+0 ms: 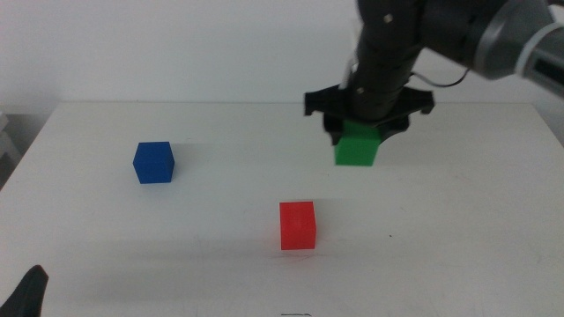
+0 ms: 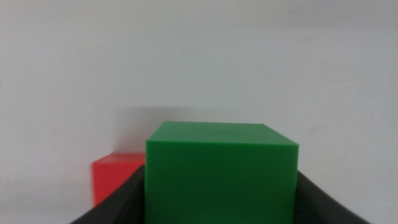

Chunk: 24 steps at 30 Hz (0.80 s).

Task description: Stack red cubes first, then green, then blue cubes in a specific spot.

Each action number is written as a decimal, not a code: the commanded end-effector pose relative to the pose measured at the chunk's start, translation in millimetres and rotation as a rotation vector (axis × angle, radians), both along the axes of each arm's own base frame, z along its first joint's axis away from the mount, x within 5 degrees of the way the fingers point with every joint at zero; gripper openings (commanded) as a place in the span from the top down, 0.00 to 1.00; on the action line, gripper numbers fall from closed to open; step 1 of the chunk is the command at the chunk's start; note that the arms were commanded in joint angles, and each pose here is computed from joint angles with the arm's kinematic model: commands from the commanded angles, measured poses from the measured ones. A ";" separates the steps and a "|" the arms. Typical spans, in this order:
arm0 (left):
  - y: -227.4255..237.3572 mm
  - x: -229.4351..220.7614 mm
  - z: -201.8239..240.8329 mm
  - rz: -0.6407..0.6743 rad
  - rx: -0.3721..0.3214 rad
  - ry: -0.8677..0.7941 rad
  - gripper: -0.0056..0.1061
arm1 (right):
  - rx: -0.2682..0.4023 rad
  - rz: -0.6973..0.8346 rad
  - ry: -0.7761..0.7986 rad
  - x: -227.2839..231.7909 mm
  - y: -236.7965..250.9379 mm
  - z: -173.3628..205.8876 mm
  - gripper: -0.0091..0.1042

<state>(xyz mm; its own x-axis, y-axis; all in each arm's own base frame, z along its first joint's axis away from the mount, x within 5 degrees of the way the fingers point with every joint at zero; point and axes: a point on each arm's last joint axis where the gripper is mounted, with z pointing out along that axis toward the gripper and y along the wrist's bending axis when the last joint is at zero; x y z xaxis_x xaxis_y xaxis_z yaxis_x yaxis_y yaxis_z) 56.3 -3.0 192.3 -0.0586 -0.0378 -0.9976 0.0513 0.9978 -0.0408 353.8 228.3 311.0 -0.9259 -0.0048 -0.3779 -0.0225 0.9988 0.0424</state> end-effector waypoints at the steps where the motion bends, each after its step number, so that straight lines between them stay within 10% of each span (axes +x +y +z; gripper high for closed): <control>1: -0.1 -1.0 9.5 -0.002 -0.020 -0.099 0.11 | 0.020 0.009 -0.065 -14.9 5.1 26.4 0.93; 24: -0.1 -1.0 9.5 -0.002 -0.020 -0.099 0.11 | -0.005 0.083 0.050 -28.7 61.2 -25.5 0.93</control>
